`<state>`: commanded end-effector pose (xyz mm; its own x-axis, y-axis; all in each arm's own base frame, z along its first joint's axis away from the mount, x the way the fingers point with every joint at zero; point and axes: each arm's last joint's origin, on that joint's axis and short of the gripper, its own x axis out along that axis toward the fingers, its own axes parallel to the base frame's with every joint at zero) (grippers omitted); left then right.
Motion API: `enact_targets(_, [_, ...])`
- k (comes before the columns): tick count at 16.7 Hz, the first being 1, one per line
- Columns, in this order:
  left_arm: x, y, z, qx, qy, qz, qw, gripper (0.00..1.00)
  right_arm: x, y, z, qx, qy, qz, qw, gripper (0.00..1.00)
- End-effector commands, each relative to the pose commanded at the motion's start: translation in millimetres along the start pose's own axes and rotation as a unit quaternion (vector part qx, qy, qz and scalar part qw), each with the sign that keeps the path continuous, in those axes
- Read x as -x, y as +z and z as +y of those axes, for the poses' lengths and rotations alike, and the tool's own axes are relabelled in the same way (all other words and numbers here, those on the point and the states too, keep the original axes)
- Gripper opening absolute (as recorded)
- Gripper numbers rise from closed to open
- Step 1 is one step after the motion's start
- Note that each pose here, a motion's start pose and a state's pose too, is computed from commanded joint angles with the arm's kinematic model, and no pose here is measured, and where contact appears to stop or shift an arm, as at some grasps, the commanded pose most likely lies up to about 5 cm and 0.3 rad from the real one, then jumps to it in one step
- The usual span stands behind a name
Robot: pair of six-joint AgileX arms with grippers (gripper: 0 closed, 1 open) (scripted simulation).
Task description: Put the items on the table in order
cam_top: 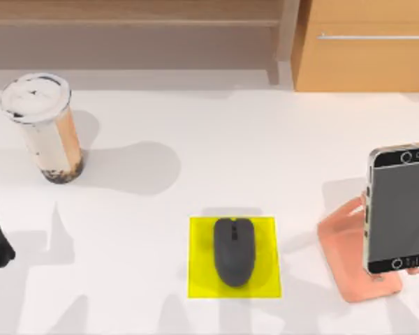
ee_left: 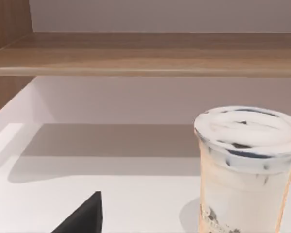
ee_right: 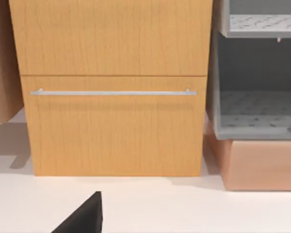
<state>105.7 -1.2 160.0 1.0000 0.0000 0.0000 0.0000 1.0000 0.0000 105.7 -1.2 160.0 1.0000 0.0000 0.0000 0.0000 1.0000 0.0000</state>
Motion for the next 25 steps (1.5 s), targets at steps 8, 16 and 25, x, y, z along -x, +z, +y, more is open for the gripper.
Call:
enact_targets(8, [-5.0, -2.5, -1.8, 0.000, -0.004, 0.016, 1.000, 1.00, 0.0, 0.0, 0.0, 0.000, 0.000, 0.000, 1.000, 1.00])
enact_targets(16, [-31.4, -19.3, -9.7, 0.000, -0.012, 0.100, 0.995, 1.00, 0.0, 0.0, 0.0, 0.000, 0.000, 0.000, 1.000, 1.00])
enact_targets(25, [-48.8, -50.7, -17.7, 0.001, -0.015, 0.191, 0.981, 1.00, 0.0, 0.0, 0.0, 0.000, 0.000, 0.000, 1.000, 1.00])
